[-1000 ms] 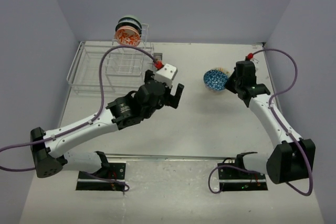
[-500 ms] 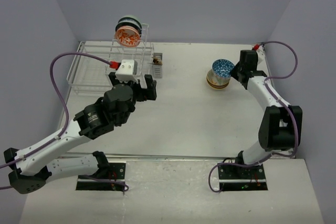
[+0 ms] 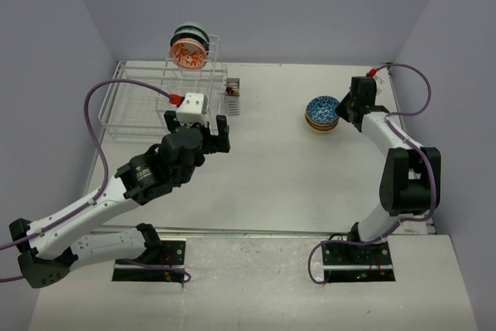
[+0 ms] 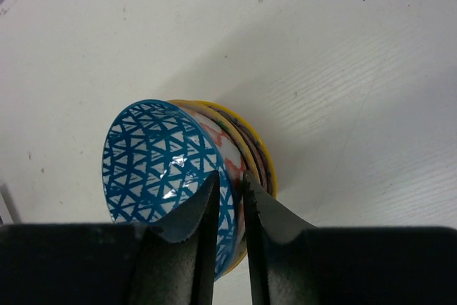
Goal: Unload the bowls from the dish rack
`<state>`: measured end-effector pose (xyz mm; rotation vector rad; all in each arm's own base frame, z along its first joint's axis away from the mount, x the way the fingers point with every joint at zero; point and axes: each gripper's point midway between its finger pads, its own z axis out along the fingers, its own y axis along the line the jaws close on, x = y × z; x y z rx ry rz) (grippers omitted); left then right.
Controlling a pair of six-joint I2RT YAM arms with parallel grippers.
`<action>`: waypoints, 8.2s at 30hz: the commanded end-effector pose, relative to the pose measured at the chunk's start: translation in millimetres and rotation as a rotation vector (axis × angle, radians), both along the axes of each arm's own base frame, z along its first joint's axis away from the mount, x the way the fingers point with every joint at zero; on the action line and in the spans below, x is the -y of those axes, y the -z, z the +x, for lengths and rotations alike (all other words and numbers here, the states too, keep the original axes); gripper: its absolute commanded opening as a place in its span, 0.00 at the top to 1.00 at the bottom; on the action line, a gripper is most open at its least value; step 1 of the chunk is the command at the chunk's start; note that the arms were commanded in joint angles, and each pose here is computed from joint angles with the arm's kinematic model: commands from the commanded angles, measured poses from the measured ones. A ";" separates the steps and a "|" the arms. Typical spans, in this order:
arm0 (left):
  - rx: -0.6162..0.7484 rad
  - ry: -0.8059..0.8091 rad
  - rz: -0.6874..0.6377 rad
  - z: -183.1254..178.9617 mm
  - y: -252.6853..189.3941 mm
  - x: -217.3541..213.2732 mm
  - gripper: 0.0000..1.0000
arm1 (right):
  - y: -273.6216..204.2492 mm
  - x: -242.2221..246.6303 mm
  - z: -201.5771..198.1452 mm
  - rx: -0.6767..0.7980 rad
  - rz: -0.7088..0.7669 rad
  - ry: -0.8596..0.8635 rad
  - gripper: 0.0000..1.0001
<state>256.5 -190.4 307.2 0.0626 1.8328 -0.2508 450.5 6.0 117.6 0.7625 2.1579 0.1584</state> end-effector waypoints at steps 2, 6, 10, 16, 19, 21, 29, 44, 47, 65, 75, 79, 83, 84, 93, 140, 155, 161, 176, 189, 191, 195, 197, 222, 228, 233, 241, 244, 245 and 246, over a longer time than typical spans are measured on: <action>0.004 -0.017 -0.030 2.0 -1.8 -5.0 0.00 | -25.3 -2.0 13.1 0.105 0.020 0.000 0.77; -0.008 -0.022 -0.037 5.5 2.2 -6.2 0.00 | -15.7 0.7 4.5 0.083 0.018 0.012 0.74; -0.019 -0.083 -0.047 12.8 3.4 -15.9 0.00 | -30.4 4.7 -10.5 0.121 0.048 0.048 0.68; 0.019 -0.222 -0.199 43.7 -40.6 -43.9 0.00 | -66.1 3.1 -28.2 0.172 0.066 0.052 0.58; 0.055 -0.240 -0.303 59.9 -75.0 -51.2 0.00 | -101.8 11.9 -41.4 0.229 0.064 0.046 0.52; 0.045 -0.225 -0.399 80.8 -86.5 -56.6 0.00 | -130.9 -3.2 -57.7 0.276 0.093 -0.041 0.46; 0.001 -0.223 -0.765 165.7 -110.0 -73.7 0.00 | -180.8 -94.3 -124.8 0.392 0.349 -0.541 0.26; 0.053 -0.408 -1.128 252.9 -73.6 -83.7 0.11 | -215.3 -118.5 -217.9 0.579 0.369 -0.723 0.26; 0.038 -0.446 -1.132 262.7 -57.7 -85.3 0.14 | -213.2 -119.4 -224.7 0.578 0.361 -0.737 0.26; 0.052 -0.507 -1.143 291.8 -23.7 -94.6 0.61 | -223.7 -119.1 -245.4 0.615 0.303 -0.769 0.27; 0.071 -0.508 -1.150 283.8 -25.9 -97.5 1.00 | -226.6 -118.8 -248.2 0.623 0.294 -0.771 0.27; 0.099 -0.492 -1.150 277.8 -37.6 -99.5 1.00 | -229.6 -118.5 -249.4 0.630 0.290 -0.770 0.27; 0.161 -0.426 -1.170 266.7 -59.3 -98.6 1.00 | -230.8 -118.3 -249.3 0.632 0.289 -0.768 0.27; 0.173 -0.409 -1.164 264.7 -62.7 -97.7 1.00 | -231.2 -118.3 -248.7 0.632 0.289 -0.768 0.27; 0.248 -0.260 -1.193 242.5 -94.1 -86.8 1.00 | -238.0 -119.3 -252.2 0.647 0.285 -0.779 0.27; -0.063 0.911 0.478 -81.0 110.3 199.7 1.00 | -139.5 -151.7 -202.4 -0.015 0.068 -0.854 0.34; -0.102 1.063 0.659 -92.0 110.7 213.8 1.00 | -56.1 -180.8 -232.6 -0.352 -0.124 -0.993 0.59; -0.117 1.053 0.692 -88.3 108.3 212.5 1.00 | -61.2 -178.1 -220.2 -0.327 -0.149 -0.925 0.93; 0.043 0.473 0.363 -39.9 -1.8 151.2 0.00 | -97.5 -113.7 -110.0 -0.053 -0.038 -0.472 1.00; -0.031 0.386 0.058 -76.4 8.1 59.2 0.00 | -72.1 -4.6 7.3 0.010 0.104 -0.062 1.00; -0.040 0.411 0.040 -82.3 10.4 56.5 0.00 | -66.3 -4.3 15.0 -0.001 0.103 -0.062 1.00; -0.047 0.425 0.041 -87.3 14.6 49.0 0.00 | -40.8 -13.4 29.4 -0.060 0.135 -0.117 0.97; -0.051 0.454 0.045 -90.9 17.1 50.5 0.00 | -32.0 -15.3 26.8 -0.091 0.143 -0.125 0.96; -0.071 0.253 0.043 -67.7 36.4 41.4 0.00 | -33.4 -1.8 -20.7 -0.084 0.135 -0.111 0.66; -0.077 0.254 0.043 -60.7 38.2 53.4 0.00 | 0.1 -0.8 -22.6 -0.157 0.149 -0.103 0.78; -0.083 0.246 0.047 -54.7 38.7 55.8 0.00 | 10.4 -4.6 -21.7 -0.158 0.172 -0.108 0.90; -0.071 0.072 -0.102 -14.4 14.5 29.4 0.00 | -29.0 -7.1 -26.4 -0.062 0.173 -0.118 0.90; -0.026 -0.001 -0.140 0.4 -14.1 21.2 0.00 | -66.5 -9.5 -30.3 0.017 0.166 -0.135 0.84; -0.009 -0.019 -0.156 4.2 -24.0 19.2 0.00 | -77.7 -10.0 -32.4 0.032 0.168 -0.140 0.82; 0.024 -0.048 -0.197 11.7 -44.3 14.5 0.00 | -94.1 -12.4 -35.9 0.067 0.166 -0.153 0.80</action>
